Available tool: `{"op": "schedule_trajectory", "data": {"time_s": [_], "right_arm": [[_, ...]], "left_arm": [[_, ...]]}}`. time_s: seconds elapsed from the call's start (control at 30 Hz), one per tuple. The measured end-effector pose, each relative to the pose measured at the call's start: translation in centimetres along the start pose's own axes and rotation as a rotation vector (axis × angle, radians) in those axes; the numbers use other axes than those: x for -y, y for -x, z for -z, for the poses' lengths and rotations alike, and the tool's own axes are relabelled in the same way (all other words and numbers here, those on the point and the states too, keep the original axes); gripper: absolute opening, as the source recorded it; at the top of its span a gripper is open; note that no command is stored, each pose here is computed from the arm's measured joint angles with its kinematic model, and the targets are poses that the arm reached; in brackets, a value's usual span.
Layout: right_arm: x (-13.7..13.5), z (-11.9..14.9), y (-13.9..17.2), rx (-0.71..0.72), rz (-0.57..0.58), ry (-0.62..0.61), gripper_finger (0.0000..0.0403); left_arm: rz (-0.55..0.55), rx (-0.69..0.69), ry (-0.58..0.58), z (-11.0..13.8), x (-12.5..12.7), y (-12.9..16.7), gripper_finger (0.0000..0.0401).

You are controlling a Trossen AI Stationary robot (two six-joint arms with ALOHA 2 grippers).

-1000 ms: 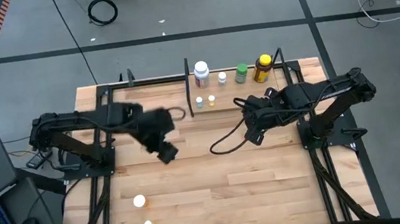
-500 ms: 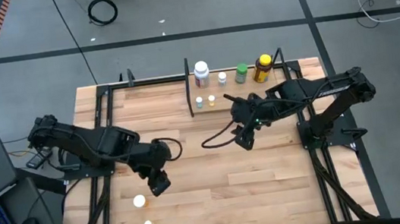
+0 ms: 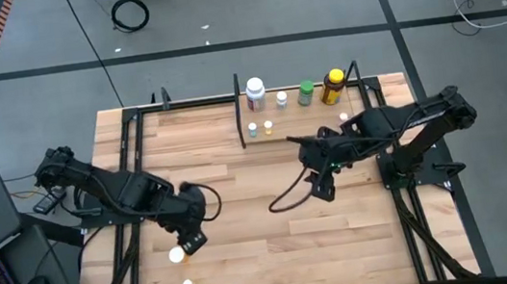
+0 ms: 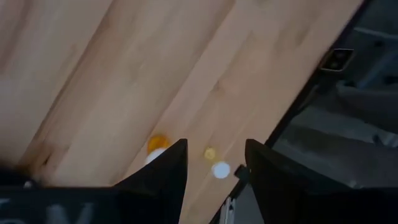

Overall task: Pick and place medicine bottles onto shelf by color
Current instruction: Put the orange pill bottle on the shelf

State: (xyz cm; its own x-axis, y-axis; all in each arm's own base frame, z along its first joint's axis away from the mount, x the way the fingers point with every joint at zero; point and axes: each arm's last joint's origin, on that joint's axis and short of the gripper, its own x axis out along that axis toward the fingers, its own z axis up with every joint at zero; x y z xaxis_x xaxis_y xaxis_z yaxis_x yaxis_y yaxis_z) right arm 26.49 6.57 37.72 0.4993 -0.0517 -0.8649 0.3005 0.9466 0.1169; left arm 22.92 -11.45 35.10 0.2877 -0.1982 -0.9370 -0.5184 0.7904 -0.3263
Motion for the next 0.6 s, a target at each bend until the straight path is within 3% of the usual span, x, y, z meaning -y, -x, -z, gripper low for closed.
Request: {"op": "schedule_trajectory", "data": {"time_s": [0.13, 0.23, 0.4, 0.6], "right_arm": [[-0.4, 0.2, 0.1, 0.001, -0.003, 0.016, 0.0215], [-0.5, 0.4, 0.1, -0.003, 0.002, 0.003, 0.0215], [-0.7, 0.7, 0.2, 0.016, 0.046, -0.107, 0.0215], [-1.1, 1.0, 0.3, 0.026, 0.056, -0.281, 0.0215]], "left_arm": [[-0.052, -0.053, -0.008, 1.1, -0.2, 0.0, 0.0178], [-0.075, -0.088, -0.091, 2.3, 0.0, 0.0, 0.0189], [-0.142, -0.095, -0.184, 3.8, 0.0, 0.0, 0.0196], [-0.263, 0.019, -0.211, 6.1, 0.0, 0.1, 0.0197]]}}
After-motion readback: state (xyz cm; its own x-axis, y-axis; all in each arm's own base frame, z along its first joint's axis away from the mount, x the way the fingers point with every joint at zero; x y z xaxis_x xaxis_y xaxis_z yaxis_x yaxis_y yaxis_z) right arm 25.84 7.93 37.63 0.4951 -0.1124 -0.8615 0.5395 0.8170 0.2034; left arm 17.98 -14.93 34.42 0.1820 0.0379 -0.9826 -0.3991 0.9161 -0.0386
